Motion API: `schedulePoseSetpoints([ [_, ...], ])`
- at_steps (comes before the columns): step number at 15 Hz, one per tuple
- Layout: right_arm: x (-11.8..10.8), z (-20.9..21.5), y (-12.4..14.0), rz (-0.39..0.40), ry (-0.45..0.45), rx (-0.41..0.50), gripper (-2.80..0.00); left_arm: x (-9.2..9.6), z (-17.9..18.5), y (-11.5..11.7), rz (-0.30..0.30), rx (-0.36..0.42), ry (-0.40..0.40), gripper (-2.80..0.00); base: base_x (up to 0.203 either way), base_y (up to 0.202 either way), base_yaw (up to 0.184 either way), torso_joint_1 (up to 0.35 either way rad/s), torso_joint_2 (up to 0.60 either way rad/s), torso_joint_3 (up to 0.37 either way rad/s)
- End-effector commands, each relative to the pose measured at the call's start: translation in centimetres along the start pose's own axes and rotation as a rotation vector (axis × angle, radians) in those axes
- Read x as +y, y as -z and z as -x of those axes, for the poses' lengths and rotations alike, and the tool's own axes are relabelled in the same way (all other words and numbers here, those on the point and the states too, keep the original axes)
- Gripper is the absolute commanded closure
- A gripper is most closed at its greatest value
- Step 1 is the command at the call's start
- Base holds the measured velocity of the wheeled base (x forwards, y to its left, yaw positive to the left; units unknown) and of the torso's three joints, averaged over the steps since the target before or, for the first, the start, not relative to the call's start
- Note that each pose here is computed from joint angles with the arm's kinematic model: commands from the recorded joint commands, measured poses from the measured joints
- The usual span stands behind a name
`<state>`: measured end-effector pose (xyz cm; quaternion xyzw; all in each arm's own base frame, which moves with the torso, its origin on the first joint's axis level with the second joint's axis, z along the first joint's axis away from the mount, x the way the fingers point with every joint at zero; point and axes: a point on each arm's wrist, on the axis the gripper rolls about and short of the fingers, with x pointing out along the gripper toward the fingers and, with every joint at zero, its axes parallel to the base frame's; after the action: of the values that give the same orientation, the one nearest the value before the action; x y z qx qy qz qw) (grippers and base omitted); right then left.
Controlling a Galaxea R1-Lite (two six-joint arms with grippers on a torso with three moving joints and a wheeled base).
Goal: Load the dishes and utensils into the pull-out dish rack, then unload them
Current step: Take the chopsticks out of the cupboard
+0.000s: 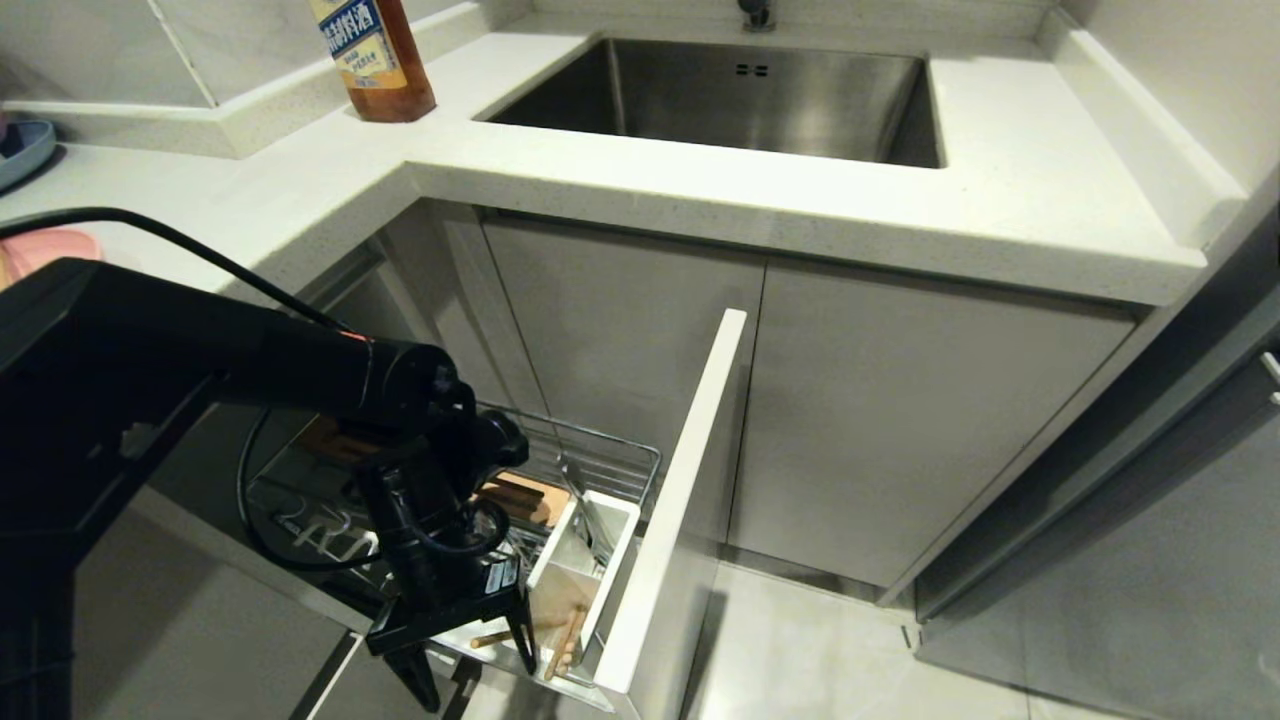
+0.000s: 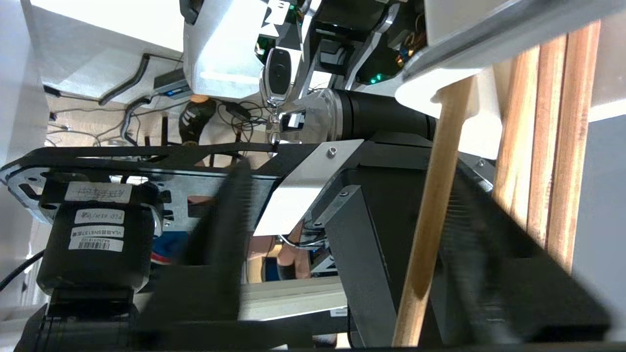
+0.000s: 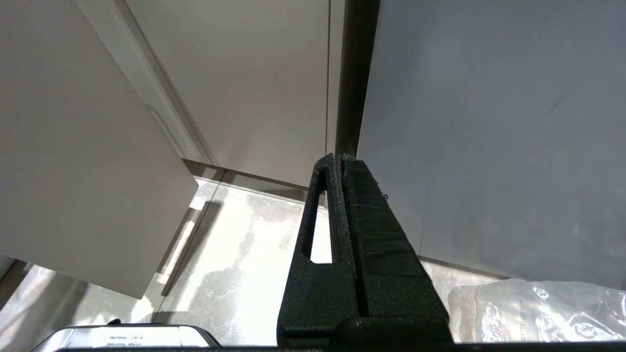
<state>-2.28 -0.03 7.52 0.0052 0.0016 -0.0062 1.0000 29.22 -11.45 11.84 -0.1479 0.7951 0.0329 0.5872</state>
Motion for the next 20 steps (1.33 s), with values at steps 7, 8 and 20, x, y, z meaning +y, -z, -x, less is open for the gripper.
schedulePoseSetpoints([
  [7, 0.0, 0.0, 0.1, 0.001, 0.0, 0.003, 0.0, 0.2, 0.0, 0.2, 0.013, 0.012, -0.004, 0.0, 0.0, 0.0, 0.0, 0.0, 0.0, 0.0],
  [8, 0.0, 0.0, 0.0, 0.0, -0.002, 0.001, 0.0, 0.2, 0.0, 0.2, 0.014, 0.013, -0.002, 0.0, 0.0, 0.0, 0.0, 0.0, 0.0, 0.0],
  [20, 0.0, 0.0, 0.0, 0.0, -0.001, 0.001, 0.0, 0.4, 5.7, 5.1, -0.03, -0.089, 0.07, 0.0, 0.0, 0.0, 0.0, 0.0, 0.0, 0.0],
])
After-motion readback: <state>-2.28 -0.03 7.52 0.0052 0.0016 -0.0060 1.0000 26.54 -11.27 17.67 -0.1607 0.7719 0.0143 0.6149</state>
